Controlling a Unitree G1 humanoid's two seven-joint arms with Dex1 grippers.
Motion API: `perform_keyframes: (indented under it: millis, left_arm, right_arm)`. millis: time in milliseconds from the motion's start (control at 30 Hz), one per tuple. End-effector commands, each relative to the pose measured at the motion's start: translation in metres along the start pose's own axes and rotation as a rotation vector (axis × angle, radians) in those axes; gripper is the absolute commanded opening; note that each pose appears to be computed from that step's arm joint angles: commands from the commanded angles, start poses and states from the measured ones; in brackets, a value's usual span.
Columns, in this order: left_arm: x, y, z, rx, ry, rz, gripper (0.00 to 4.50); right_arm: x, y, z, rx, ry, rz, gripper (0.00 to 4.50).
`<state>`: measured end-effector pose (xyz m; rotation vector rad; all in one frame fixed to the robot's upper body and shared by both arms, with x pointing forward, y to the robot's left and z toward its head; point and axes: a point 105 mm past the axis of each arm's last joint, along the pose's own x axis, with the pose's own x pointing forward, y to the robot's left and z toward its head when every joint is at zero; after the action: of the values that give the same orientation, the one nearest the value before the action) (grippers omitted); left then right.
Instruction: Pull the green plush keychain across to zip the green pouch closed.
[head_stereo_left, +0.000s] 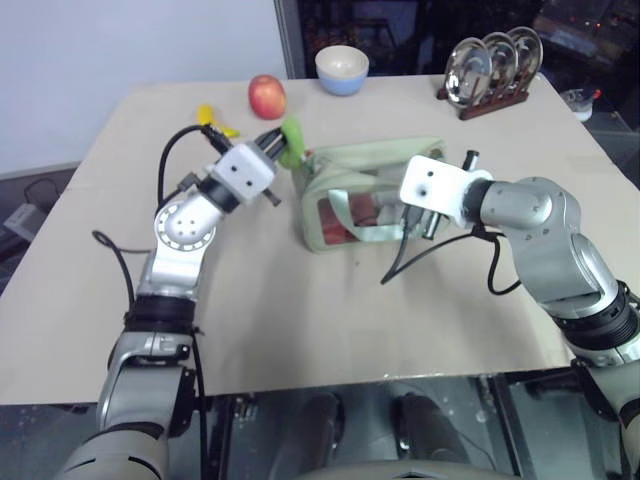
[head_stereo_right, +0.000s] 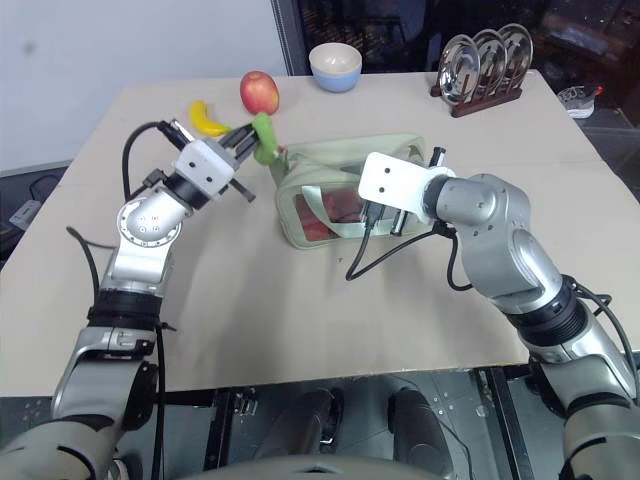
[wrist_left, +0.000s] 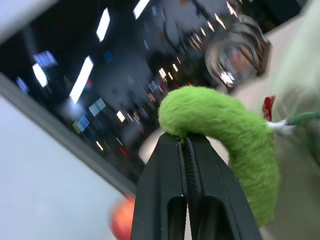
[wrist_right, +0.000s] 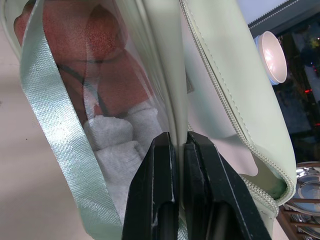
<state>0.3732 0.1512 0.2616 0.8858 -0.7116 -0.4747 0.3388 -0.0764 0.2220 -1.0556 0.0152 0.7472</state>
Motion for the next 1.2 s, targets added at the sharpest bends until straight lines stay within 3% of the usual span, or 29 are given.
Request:
perform_keyframes:
  millis: [33,200,300,433,533,700,833,1067,1200]
  left_arm:
    - [0.014,0.011,0.024,0.137,-0.104,-0.023,0.02]
    - [0.024,-0.014,0.042,0.218,-0.23,-0.229,0.02]
    - [0.025,-0.026,0.046,0.183,-0.276,-0.325,0.84]
    - [0.025,-0.029,0.039,0.143,-0.251,-0.404,2.61]
    - [0.021,-0.009,0.034,0.016,-0.217,-0.369,2.61]
    - [-0.015,0.017,0.022,-0.487,-0.148,-0.34,2.61]
    - [-0.056,0.01,0.011,-0.755,-0.049,-0.338,2.61]
    - [-0.062,-0.011,0.015,-0.83,0.005,-0.343,2.61]
    - [-0.075,-0.029,0.0,-0.806,0.089,-0.32,2.61]
  right_arm:
    - [-0.001,-0.003,0.011,-0.026,-0.039,-0.014,0.0]
    - [0.001,-0.002,0.013,-0.021,-0.046,-0.01,0.0]
    - [0.002,-0.001,0.014,-0.02,-0.049,-0.009,0.0]
    - [0.004,-0.001,0.016,-0.019,-0.056,-0.009,0.0]
    - [0.004,0.0,0.017,-0.018,-0.057,-0.01,0.0]
    - [0.004,0.0,0.016,-0.013,-0.055,-0.011,0.0]
    - [0.003,0.002,0.015,-0.009,-0.055,-0.004,0.0]
    - [0.005,0.002,0.017,-0.02,-0.066,0.012,0.0]
    - [0.005,0.001,0.018,-0.021,-0.07,0.014,0.0]
